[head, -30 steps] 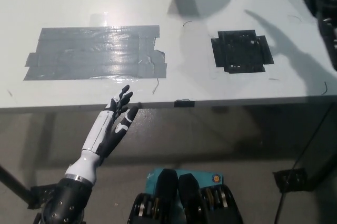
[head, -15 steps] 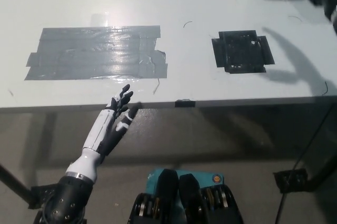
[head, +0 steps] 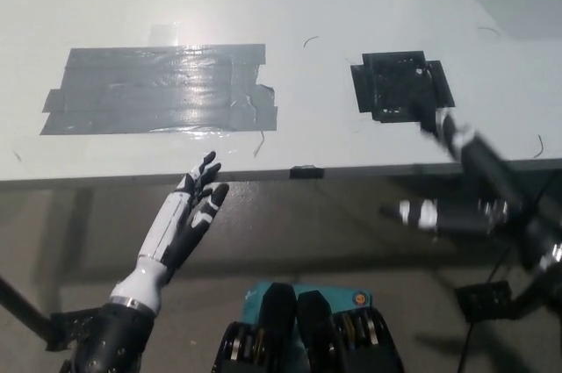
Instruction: A toilet paper roll is kept on the black spot on the desk infront of the robot and the robot inserts its right thumb into the hole in the centre to grab the roll. Then it passes the roll to a person.
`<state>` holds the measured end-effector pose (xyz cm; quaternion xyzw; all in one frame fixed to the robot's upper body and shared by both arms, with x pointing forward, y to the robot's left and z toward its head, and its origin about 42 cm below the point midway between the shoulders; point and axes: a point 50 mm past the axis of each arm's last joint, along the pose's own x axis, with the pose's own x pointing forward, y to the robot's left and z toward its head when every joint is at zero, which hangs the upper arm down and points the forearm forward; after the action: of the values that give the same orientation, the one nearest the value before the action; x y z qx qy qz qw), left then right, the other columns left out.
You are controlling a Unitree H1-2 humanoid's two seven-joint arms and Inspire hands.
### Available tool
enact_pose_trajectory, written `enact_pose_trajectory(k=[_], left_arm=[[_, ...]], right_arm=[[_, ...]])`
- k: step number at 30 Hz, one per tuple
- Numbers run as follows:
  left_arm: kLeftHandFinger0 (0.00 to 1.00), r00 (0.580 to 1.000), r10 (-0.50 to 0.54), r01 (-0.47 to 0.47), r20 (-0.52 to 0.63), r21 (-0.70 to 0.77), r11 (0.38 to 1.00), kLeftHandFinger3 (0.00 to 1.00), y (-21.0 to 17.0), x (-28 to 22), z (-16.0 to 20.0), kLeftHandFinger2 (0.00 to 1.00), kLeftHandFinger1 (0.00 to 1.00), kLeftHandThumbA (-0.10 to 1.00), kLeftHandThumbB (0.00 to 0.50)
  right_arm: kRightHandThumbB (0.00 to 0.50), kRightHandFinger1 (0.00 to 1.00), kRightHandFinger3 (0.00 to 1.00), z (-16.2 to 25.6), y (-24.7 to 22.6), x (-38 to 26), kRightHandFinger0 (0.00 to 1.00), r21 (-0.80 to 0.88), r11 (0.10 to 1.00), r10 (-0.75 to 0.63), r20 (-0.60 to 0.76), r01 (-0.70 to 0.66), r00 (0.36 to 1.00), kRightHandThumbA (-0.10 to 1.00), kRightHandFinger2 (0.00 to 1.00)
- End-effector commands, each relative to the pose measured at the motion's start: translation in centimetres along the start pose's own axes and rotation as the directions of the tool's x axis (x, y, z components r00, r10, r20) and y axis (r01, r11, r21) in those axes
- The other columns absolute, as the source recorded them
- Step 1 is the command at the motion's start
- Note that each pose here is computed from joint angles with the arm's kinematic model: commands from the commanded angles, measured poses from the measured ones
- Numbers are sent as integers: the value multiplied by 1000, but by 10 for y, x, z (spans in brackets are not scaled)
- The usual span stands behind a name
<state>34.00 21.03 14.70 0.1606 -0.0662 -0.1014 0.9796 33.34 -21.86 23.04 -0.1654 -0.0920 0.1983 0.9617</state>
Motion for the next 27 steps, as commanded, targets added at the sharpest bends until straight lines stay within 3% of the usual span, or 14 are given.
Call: enact_pose_trajectory(k=[1, 5, 8, 10, 22, 27], left_arm=[[1000, 998, -10, 11, 64, -4, 1000, 1000, -2, -12, 5, 1000, 1000, 882, 30], [1000, 999, -16, 17, 41, -10, 1000, 1000, -5, -21, 0, 1000, 1000, 853, 24], [1000, 999, -21, 22, 36, -13, 1000, 1000, -8, -25, -2, 1000, 1000, 815, 23], [1000, 999, -24, 24, 26, -3, 1000, 1000, -11, -30, -5, 1000, 1000, 799, 19], [1000, 999, -38, 38, -32, -13, 999, 1000, -18, -55, -17, 1000, 1000, 773, 30], [1000, 996, -48, 46, -69, -26, 999, 1000, -25, -69, -25, 1000, 1000, 762, 39]], right_arm=[[352, 1000, 1000, -17, 4, -5, 1000, -14, 994, -102, 99, 104, 990, 856, 1000], [322, 1000, 1000, -53, 16, -12, 1000, 1, 994, -105, 15, 105, 994, 830, 1000], [341, 1000, 1000, -72, 21, -17, 1000, 13, 993, -116, -34, 116, 993, 810, 1000], [318, 1000, 1000, -84, 26, -25, 1000, 21, 994, -109, -65, 111, 992, 773, 1000], [335, 1000, 1000, -111, 49, -52, 1000, 48, 994, -88, -121, 95, 989, 746, 1000], [308, 1000, 1000, -121, 58, -66, 1000, 77, 993, -73, -143, 85, 987, 742, 1000]])
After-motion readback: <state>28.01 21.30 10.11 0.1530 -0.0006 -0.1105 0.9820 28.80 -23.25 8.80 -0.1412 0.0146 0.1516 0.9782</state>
